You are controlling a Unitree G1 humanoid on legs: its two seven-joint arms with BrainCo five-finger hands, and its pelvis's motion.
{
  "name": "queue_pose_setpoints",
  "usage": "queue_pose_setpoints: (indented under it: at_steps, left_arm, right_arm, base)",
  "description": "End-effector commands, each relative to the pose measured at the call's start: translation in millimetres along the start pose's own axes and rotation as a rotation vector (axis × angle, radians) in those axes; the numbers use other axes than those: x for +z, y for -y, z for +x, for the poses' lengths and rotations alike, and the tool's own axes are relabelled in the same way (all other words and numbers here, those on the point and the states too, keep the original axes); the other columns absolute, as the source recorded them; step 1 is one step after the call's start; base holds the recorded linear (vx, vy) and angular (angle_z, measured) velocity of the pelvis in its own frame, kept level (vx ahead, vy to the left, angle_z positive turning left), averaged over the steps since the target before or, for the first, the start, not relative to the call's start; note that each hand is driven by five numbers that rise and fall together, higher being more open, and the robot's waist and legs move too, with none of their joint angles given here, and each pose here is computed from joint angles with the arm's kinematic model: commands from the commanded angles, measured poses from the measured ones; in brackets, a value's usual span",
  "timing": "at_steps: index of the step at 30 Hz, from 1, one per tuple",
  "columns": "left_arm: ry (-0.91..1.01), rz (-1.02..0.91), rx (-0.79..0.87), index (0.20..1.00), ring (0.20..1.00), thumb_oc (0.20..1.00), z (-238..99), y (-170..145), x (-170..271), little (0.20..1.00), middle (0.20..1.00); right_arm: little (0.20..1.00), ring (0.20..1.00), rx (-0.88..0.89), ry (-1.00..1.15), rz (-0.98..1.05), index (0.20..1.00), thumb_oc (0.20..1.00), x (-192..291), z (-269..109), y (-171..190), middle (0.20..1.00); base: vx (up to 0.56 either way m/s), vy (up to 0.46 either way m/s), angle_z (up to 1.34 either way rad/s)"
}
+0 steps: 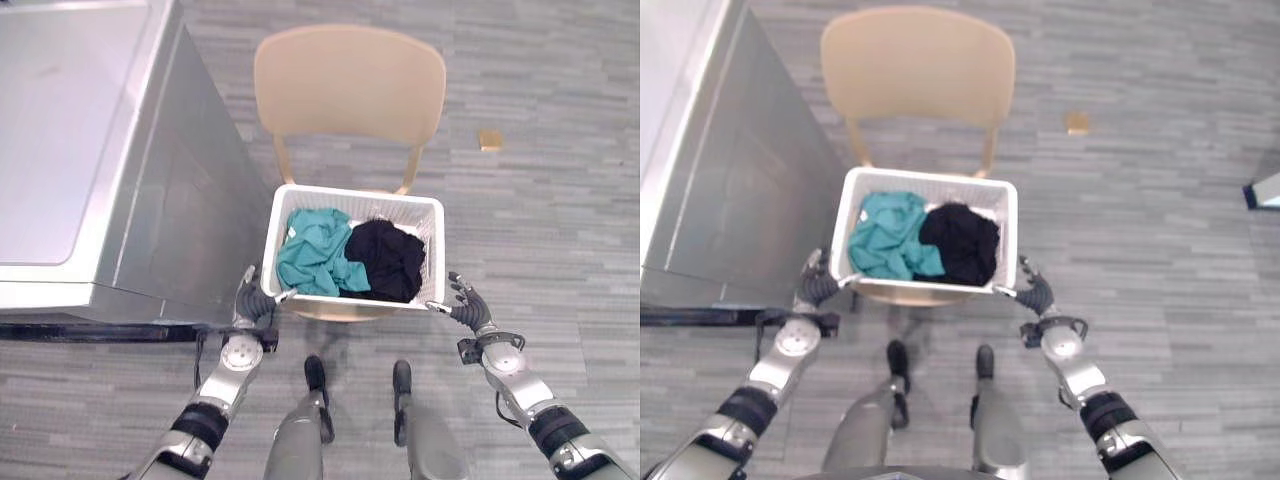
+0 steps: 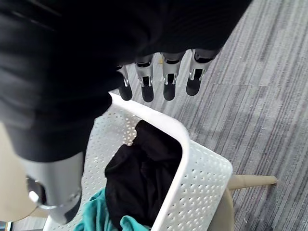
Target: Grab the laundry basket,head to the washer,open it,put in the laundry and shut it.
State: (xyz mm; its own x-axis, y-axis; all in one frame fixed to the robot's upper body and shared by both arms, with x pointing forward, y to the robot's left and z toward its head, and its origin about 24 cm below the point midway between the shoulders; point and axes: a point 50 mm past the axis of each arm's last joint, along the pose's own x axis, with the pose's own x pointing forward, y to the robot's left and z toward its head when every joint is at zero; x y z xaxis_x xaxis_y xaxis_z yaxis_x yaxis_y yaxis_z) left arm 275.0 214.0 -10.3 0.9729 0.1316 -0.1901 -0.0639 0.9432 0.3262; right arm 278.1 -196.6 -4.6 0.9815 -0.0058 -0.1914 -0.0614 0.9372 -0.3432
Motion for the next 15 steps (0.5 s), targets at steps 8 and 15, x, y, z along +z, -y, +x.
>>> queue_pose_setpoints:
  at_steps: [8,15]
  left_arm:
    - [-0.190,0.109,-0.134,1.000,1.000,1.000,-37.2,-2.2,-61.2,1.000,1.000]
    - [-0.435,0.081,-0.129,1.000,1.000,1.000,-59.9,7.3,-109.5,1.000,1.000]
  right_arm:
    - [1.000,1.000,0.151,-0.128,-0.090,1.000,1.000,-51.1,-40.9,1.7,1.000]
    - [1.000,1.000,0.138,-0.314,-0.041,1.000,1.000,-92.6,-63.7,-9.1,1.000]
  base:
    - [0.02,-0.080,0.20]
    - [-0.06,-0.081,0.38]
